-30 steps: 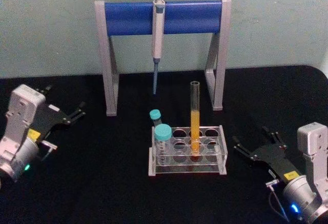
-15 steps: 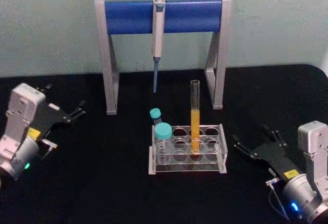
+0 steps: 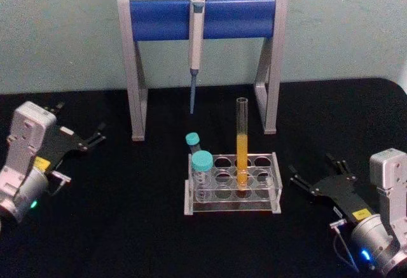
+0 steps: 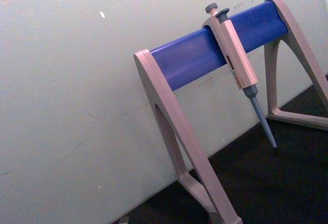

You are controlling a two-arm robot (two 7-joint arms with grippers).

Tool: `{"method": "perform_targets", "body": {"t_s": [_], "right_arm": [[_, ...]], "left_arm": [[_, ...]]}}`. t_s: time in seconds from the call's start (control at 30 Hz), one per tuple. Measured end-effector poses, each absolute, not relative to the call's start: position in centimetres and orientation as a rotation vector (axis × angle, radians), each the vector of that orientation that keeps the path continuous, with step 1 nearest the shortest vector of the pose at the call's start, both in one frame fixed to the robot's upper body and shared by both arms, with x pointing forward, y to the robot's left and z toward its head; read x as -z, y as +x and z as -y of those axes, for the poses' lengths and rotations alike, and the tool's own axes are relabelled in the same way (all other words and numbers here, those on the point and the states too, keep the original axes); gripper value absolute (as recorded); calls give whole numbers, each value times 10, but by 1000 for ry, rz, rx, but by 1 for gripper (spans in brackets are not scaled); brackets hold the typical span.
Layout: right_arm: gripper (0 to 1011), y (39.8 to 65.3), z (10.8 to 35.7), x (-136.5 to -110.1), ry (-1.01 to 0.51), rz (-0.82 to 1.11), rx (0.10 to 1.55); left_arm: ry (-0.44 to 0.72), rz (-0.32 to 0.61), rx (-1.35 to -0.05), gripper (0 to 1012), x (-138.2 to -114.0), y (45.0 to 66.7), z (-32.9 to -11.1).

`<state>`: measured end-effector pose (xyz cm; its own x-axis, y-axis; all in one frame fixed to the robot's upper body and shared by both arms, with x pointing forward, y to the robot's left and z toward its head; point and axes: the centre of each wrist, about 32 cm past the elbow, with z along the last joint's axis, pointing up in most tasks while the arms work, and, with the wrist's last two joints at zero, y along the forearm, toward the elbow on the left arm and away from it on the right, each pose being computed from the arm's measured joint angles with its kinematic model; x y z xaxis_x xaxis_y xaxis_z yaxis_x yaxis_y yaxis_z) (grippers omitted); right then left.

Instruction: Pick up the test tube from the test tube rack, shake it, then place it back into the test tube rack.

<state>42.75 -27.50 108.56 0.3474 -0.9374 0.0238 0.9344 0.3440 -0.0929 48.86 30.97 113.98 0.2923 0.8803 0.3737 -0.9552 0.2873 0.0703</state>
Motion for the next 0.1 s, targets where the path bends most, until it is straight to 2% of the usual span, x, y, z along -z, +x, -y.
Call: {"method": "perform_targets", "body": {"t_s": [0.1], "right_arm": [[1000,427,275,-1086,-95,-36,1216]], "left_arm": [[304,285,-1248,1001,-1140,489,-310]]}}
